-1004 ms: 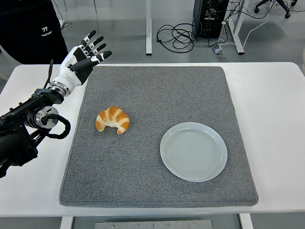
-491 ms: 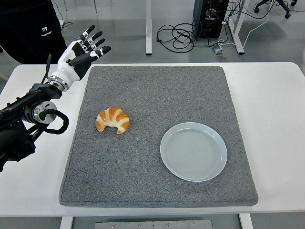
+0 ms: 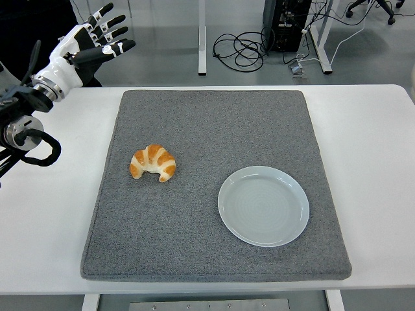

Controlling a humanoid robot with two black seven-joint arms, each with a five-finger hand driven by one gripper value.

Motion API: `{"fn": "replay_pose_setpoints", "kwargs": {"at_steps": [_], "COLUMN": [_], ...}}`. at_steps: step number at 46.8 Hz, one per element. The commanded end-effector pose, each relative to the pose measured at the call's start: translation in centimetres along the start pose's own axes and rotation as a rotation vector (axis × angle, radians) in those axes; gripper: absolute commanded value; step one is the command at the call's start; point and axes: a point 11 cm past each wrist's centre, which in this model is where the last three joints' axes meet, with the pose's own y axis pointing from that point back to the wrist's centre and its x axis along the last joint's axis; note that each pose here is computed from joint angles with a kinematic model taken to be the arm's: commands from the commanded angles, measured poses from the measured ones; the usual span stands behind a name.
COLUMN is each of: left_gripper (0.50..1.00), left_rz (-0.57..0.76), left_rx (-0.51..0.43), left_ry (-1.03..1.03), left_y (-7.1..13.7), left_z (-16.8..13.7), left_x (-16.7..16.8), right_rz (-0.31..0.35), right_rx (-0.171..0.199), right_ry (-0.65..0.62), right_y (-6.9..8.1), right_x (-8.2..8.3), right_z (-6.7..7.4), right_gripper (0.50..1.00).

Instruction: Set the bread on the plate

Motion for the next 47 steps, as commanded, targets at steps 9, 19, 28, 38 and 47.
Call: {"fn": "replay_pose_setpoints", "kwargs": {"at_steps": [9,19,28,38,47], "left_gripper": [0.898,0.893,0.895,0.895,0.895], "left_rz": [-0.088,-0.238,-0.347,-0.436,-0.476], "left_rx": [0.086,0.191,0.260,0.244,0.253], "left_ry": [-0.132,-0.423,-0.696,-0.925,-1.075], "left_y": [0.6,1.3,2.1,3.0,3.6], "left_z": [3.2,2.9,1.6,1.0,-0.2], "left_x": [-2.0,-4.8,-5.8,-6.3,-5.7], "right_rz": [0.000,-0.001,-0.003,-0.003,-0.003], "right_rx": [0.000,0.000,0.000,0.000,0.000], "right_ry": [-0.001,-0.001,-0.001,0.000,0.000], "right_y": [0.0,0.0,0.0,0.0,0.0], "right_x": [0.0,0.0,-0.1,-0.1,-0.1], "right_z": [0.0,0.0,0.0,0.0,0.0], "right_gripper": [1.000,1.000,1.000,1.000,1.000]}}
